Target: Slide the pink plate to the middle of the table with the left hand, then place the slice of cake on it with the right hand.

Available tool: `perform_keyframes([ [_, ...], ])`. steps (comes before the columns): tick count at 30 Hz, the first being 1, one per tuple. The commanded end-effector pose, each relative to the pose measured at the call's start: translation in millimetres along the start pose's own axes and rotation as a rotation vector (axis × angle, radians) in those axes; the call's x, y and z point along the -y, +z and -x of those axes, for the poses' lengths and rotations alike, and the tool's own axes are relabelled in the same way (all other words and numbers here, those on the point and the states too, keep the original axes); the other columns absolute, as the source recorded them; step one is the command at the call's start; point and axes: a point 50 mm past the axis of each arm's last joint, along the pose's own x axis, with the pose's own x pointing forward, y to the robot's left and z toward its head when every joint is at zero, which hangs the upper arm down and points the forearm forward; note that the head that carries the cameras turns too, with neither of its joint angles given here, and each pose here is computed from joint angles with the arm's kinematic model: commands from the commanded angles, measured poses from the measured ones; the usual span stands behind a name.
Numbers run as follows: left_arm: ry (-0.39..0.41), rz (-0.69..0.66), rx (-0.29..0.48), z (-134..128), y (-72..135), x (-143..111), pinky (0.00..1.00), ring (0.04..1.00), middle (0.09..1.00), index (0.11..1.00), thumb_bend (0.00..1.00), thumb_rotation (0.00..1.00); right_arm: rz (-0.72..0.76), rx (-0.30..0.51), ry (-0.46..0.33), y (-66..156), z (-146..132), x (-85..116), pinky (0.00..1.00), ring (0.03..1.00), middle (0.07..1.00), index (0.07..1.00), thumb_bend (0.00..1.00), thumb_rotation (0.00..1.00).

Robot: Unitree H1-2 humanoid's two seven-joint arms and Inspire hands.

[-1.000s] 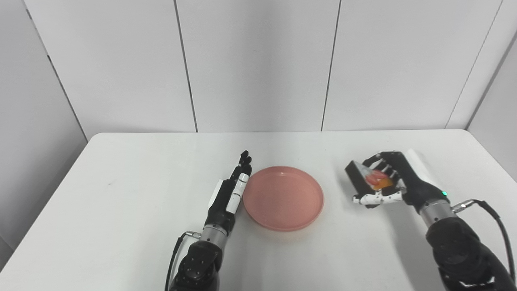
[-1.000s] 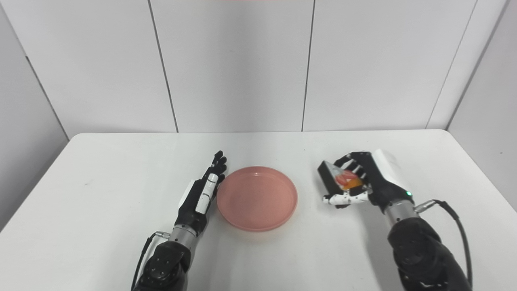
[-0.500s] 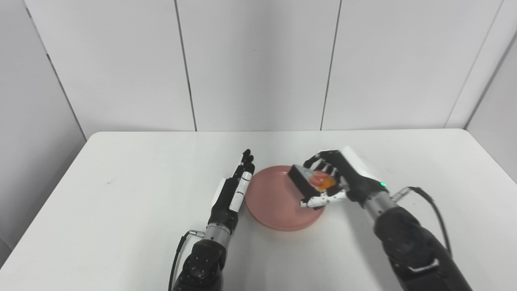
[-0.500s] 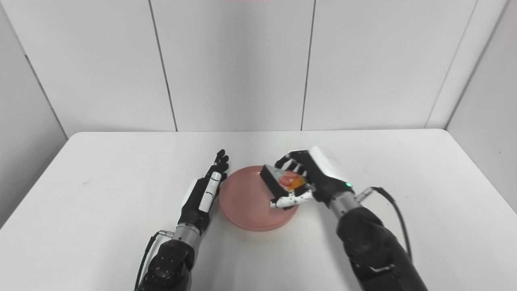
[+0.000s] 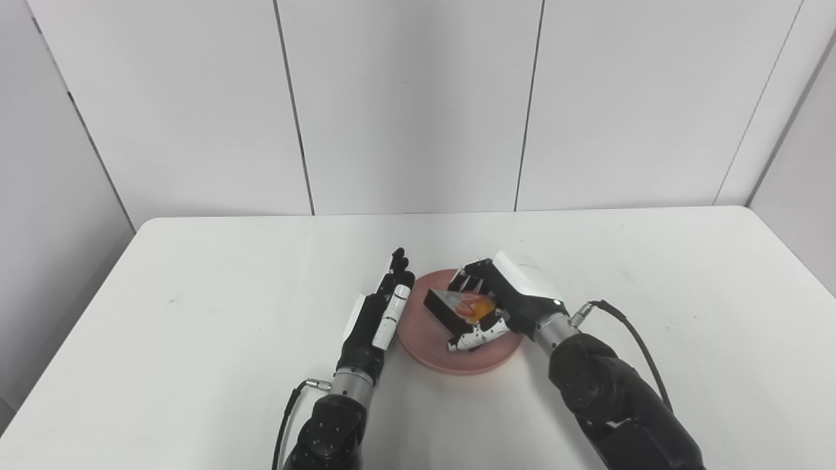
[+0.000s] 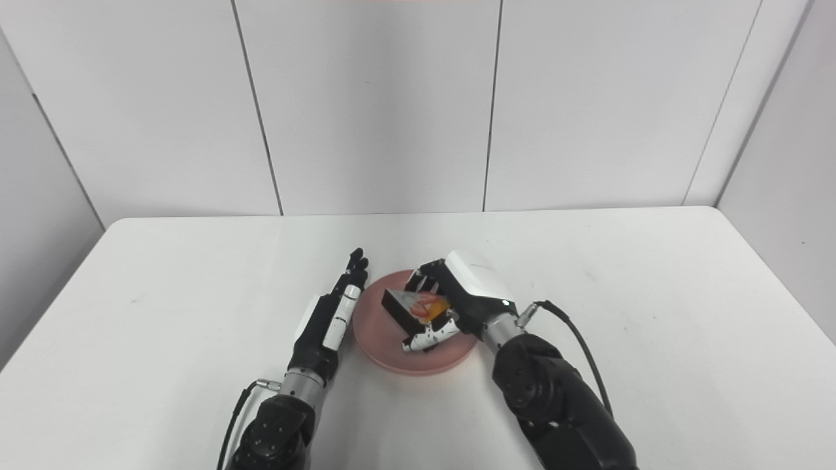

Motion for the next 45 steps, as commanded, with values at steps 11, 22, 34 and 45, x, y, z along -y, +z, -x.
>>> perform_keyframes([
  [11,0.014,0.006,0.012,2.2,0.1,-0.8,1.0,1.0,1.0,1.0,0.66,1.0,0.112,0.071,-0.049,12.5,-22.2,14.2,0.21,0.367,0.453,0.523,0.51,0.0],
  [22,0.018,-0.025,0.007,3.8,-0.5,-7.0,1.0,1.0,1.0,1.0,0.64,1.0,0.066,0.114,-0.059,8.9,-3.6,25.5,0.75,0.849,0.858,0.848,0.66,0.57],
  [34,0.022,0.011,-0.001,3.6,-1.9,-15.1,1.0,1.0,1.0,1.0,0.67,1.0,-0.122,0.162,-0.168,-14.3,37.8,19.2,0.87,0.993,1.0,1.0,0.66,0.77],
  [45,0.06,0.039,0.008,1.8,-1.2,-31.7,1.0,1.0,1.0,1.0,0.68,1.0,-0.377,0.098,-0.273,-28.1,45.3,9.2,0.93,1.0,1.0,1.0,0.62,0.81],
])
